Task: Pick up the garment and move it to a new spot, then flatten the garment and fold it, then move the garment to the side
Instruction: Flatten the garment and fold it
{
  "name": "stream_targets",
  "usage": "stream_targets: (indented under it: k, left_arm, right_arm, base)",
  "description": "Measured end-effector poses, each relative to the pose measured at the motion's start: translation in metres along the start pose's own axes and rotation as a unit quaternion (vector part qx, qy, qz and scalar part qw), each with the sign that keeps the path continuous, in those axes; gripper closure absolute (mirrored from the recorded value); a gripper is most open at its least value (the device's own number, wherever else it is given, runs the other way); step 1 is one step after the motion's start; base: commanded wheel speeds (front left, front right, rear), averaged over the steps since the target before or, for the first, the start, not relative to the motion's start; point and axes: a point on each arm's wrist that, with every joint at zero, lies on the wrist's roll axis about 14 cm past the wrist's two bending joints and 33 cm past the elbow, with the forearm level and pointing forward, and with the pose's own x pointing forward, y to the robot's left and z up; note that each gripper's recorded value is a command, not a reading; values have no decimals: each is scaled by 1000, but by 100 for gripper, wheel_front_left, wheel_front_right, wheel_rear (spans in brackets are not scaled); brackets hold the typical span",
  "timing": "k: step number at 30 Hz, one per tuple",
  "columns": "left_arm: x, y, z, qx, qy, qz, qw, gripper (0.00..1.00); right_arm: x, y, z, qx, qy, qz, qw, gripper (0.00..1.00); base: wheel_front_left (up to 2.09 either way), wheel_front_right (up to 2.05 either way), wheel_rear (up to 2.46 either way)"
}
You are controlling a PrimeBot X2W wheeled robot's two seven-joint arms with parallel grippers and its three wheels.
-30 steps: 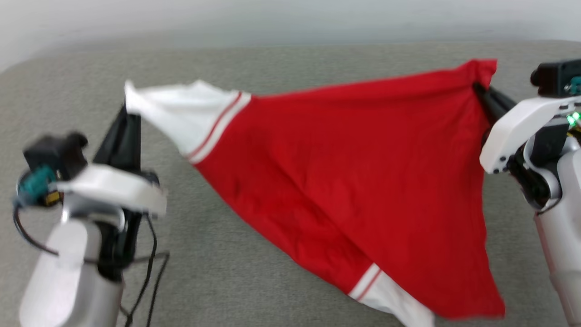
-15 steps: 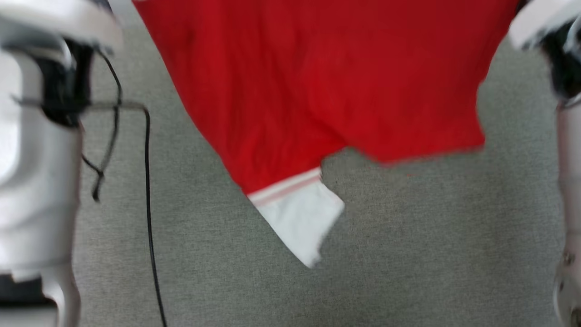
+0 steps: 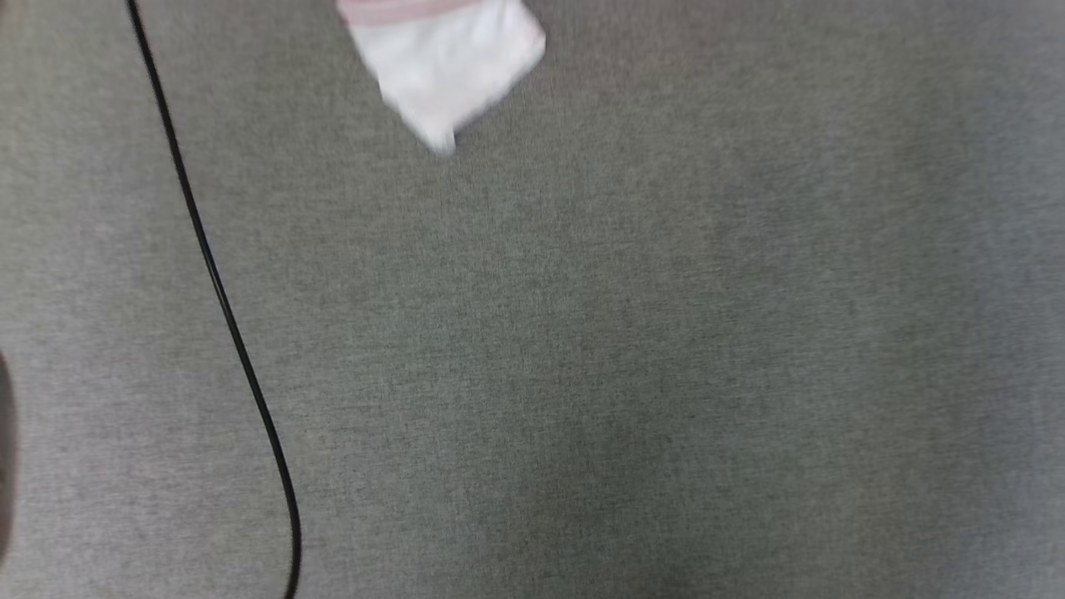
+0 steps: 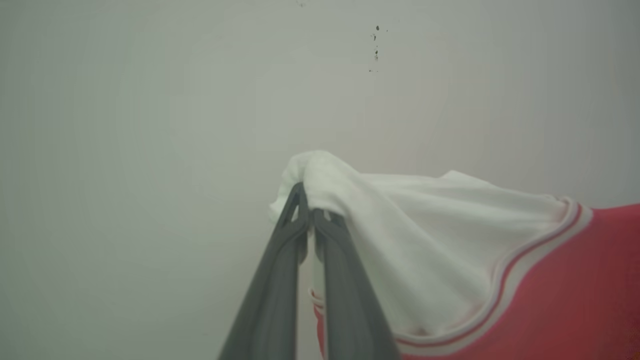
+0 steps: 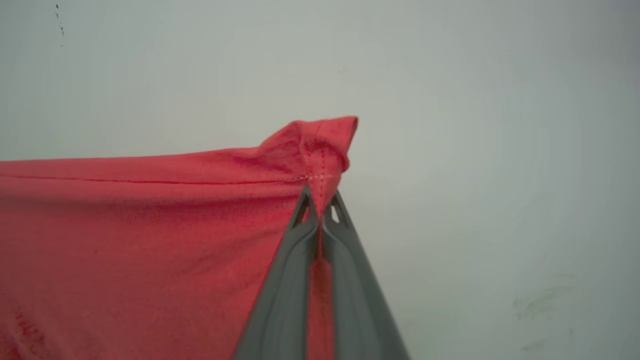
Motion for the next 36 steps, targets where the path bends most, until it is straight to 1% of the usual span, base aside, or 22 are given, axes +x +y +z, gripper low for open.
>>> stream_targets:
  k: [3,6,14,15,20,25,28,32,36]
  left_arm:
    - [13,4,0,1,-10,3,1000,100]
    - [20,7,-21,10,7,4,1000,100]
    - [16,21,-94,16,69,12,997,100]
    - [11,28,-119,12,89,18,996,100]
    - [-2,35,-152,-8,121,28,992,100]
    - [-31,40,-174,-24,148,36,988,100]
    - [-52,41,-181,-39,161,42,985,100]
    - [-97,41,-195,-53,198,53,977,100]
    - [-147,43,-197,-63,231,66,969,100]
  right_arm:
    - [15,-1,1,-1,-12,-1,1000,100]
    - [25,-1,-17,-3,-4,-1,1000,100]
    - [35,6,-91,7,53,4,999,100]
    - [34,9,-116,10,75,7,997,100]
    - [28,13,-149,18,105,10,994,100]
    - [-2,15,-186,21,156,13,987,100]
    - [-22,14,-199,21,177,14,984,100]
    - [-60,13,-219,15,217,18,976,100]
    - [-99,15,-225,9,246,25,969,100]
  base:
    - [0,0,0]
    - [0,0,0]
    - [0,0,0]
    - [0,0,0]
    - [0,0,0]
    - [0,0,0]
    - [0,0,0]
    - [0,0,0]
    - [0,0,0]
